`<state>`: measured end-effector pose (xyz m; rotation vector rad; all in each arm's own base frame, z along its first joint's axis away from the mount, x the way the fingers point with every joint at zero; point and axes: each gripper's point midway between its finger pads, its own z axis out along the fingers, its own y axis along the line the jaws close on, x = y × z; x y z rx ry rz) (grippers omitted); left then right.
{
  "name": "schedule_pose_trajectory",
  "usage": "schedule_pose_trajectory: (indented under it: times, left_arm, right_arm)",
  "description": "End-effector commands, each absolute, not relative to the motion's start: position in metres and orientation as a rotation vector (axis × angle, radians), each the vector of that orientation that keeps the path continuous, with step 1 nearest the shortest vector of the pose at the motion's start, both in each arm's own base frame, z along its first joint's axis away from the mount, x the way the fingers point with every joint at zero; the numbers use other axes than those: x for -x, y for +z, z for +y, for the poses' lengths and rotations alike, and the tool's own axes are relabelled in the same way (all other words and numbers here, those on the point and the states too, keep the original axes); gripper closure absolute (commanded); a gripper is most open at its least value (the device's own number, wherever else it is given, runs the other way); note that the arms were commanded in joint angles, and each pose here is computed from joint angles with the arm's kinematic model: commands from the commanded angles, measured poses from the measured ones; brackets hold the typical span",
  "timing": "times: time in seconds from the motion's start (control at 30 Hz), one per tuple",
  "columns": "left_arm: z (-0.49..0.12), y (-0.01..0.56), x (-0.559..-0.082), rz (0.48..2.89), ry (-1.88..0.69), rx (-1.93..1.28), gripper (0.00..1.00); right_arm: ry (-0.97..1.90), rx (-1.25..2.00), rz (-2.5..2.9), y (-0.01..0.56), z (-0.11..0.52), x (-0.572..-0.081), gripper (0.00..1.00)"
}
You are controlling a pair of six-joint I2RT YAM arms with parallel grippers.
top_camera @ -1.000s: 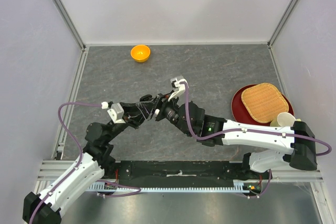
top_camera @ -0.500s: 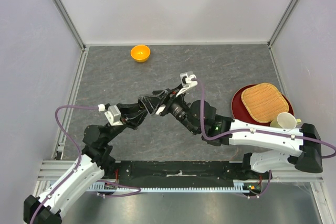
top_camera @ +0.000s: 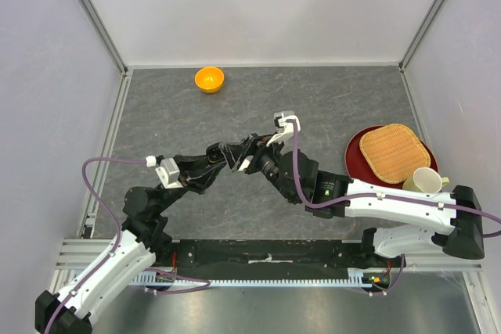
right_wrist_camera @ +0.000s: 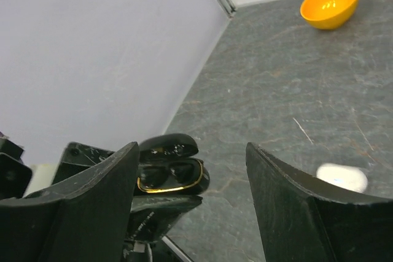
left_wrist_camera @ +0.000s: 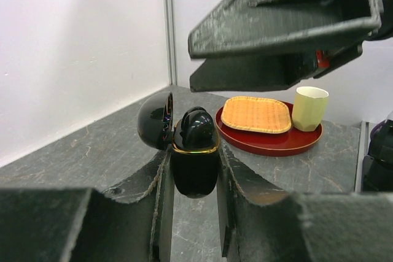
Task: Insert the wireless bluetooth earbuds into the charging case
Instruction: Place the earbud in the charging case.
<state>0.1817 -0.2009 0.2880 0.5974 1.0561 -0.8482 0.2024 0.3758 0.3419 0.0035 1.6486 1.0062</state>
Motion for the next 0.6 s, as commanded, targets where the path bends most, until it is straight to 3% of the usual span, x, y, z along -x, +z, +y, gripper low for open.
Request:
schedule_pose_trajectory:
  times: [0.0, 0.57]
  left_arm:
    - [-0.203, 0.308, -0.175, 0.994, -0.885, -0.598, 0.98]
    - [-0.205, 0.31, -0.176, 0.993, -0.896, -0.598, 0.98]
  right_arm:
    - [0.965, 0.002, 1.693, 0.337, 0.376, -0.204, 0.24]
    - [0.949, 0.088, 1.772, 0.314, 0.393, -0.199, 0.24]
